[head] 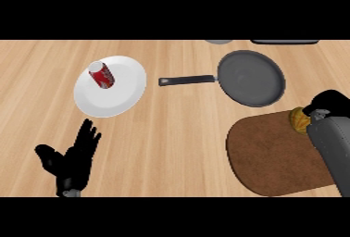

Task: Pick the squash from the cutting board and place it in the pan

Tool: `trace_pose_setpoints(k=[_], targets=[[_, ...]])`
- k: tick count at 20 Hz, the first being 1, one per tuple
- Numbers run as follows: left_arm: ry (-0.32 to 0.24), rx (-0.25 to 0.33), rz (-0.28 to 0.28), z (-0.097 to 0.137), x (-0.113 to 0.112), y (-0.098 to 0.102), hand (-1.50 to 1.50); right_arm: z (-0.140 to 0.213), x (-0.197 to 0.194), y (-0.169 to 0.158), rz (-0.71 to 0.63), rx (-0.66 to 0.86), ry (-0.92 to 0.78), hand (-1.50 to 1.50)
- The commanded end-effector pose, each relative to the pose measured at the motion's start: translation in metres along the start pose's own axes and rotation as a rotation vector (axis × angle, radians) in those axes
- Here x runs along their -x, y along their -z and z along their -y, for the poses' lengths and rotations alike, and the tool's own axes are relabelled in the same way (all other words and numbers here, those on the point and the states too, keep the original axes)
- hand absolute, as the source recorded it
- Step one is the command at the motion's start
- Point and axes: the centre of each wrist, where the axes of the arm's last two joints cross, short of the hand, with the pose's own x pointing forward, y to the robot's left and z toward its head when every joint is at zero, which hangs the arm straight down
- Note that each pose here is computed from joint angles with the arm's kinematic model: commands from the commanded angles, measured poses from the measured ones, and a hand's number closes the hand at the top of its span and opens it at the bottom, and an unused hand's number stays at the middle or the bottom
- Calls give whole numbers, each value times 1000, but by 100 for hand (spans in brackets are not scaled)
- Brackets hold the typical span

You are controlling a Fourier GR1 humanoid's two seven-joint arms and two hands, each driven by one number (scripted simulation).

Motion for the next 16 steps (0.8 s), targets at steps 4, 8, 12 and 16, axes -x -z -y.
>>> trace_pose_setpoints(k=[4, 8, 12, 16], targets=[[7, -13, -28, -16, -1, 4, 0, -6, -9, -28, -179, 13, -66, -150], [7, -3, -21, -6, 21, -4, 0, -22, 13, -16, -171, 42, -70, -150], [10, -20, -23, -7, 9, 8, 0, -29, 20, 0, -208, 26, -113, -150], [-13, 6, -22, -13, 2, -3, 0, -35, 24, -13, -122, 2, -80, 150]])
